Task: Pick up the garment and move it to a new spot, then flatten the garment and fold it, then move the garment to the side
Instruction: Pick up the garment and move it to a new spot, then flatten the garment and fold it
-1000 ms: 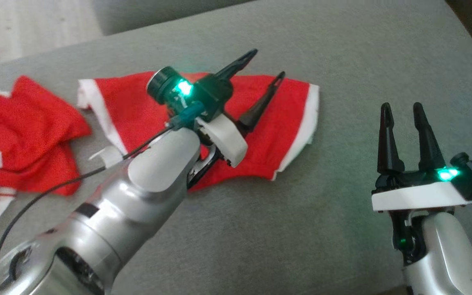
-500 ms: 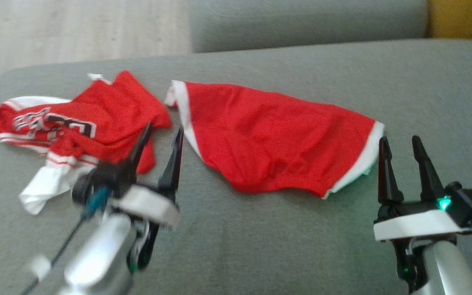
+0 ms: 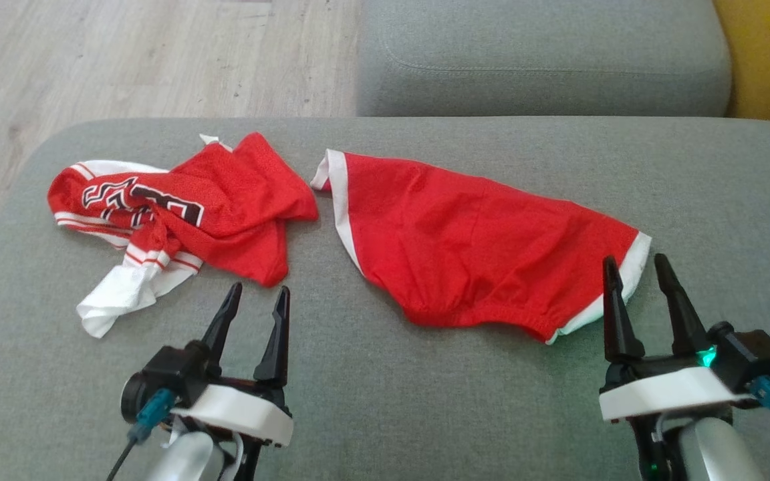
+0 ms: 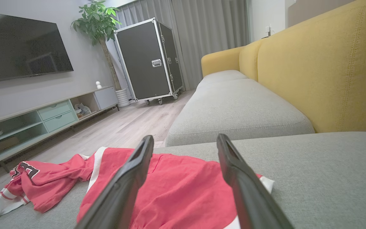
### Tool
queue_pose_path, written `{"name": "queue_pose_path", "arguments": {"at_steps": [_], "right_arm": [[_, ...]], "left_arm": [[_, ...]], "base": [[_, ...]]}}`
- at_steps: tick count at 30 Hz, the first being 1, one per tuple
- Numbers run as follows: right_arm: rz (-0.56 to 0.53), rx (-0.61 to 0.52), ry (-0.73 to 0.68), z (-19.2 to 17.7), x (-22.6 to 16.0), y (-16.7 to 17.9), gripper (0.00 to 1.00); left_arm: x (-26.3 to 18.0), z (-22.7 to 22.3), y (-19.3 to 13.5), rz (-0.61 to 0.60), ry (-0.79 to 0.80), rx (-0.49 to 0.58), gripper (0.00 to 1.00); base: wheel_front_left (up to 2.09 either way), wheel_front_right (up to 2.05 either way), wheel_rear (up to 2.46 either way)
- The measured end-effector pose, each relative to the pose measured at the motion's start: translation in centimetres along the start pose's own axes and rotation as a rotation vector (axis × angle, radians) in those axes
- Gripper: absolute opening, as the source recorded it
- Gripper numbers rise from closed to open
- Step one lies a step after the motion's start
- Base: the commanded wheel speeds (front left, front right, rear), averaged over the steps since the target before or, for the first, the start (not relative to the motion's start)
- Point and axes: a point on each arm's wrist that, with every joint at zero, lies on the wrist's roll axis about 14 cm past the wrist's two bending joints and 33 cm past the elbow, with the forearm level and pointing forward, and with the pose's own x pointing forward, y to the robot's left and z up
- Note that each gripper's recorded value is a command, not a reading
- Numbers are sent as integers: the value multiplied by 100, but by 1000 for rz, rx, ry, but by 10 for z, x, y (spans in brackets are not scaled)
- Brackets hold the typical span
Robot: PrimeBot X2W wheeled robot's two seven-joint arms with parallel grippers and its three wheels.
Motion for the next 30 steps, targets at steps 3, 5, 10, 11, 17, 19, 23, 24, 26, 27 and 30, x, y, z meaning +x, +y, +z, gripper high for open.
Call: {"name": "queue_pose_path", "arguments": {"at_steps": [3,5,10,11,17,19,23,24,26,27,30], "right_arm": [[-4,0,2,-1,-2,-1,100],[-10,0,6,-2,-3,-3,100],[-32,3,23,-8,-7,-10,100],[-38,1,28,-9,-7,-12,100],[-82,-3,40,-14,-6,-28,100],[-97,-5,38,-13,-3,-34,100],[-130,-11,37,-13,-2,-47,100],[-141,-12,40,-14,-4,-50,100],[-160,-14,48,-16,-7,-56,100],[-170,-15,50,-16,-9,-59,100],[-195,-18,55,-17,-13,-66,100]], "left_arm": [[4,2,-3,-12,-8,-2,100],[7,-1,-10,-34,-2,-18,100],[22,-16,-32,-99,50,-52,100],[26,-20,-38,-115,72,-50,100],[59,-31,-75,-228,130,-66,100],[65,-46,-83,-247,194,-72,100],[69,-81,-91,-270,341,-70,100],[69,-88,-92,-277,369,-63,100],[71,-100,-95,-286,419,-58,100],[73,-103,-97,-289,430,-59,100],[76,-109,-108,-321,458,-68,100]], "base": [[0,0,0],[0,0,0],[0,0,0],[0,0,0],[0,0,0],[0,0,0],[0,0,0],[0,0,0],[0,0,0],[0,0,0],[0,0,0]]}}
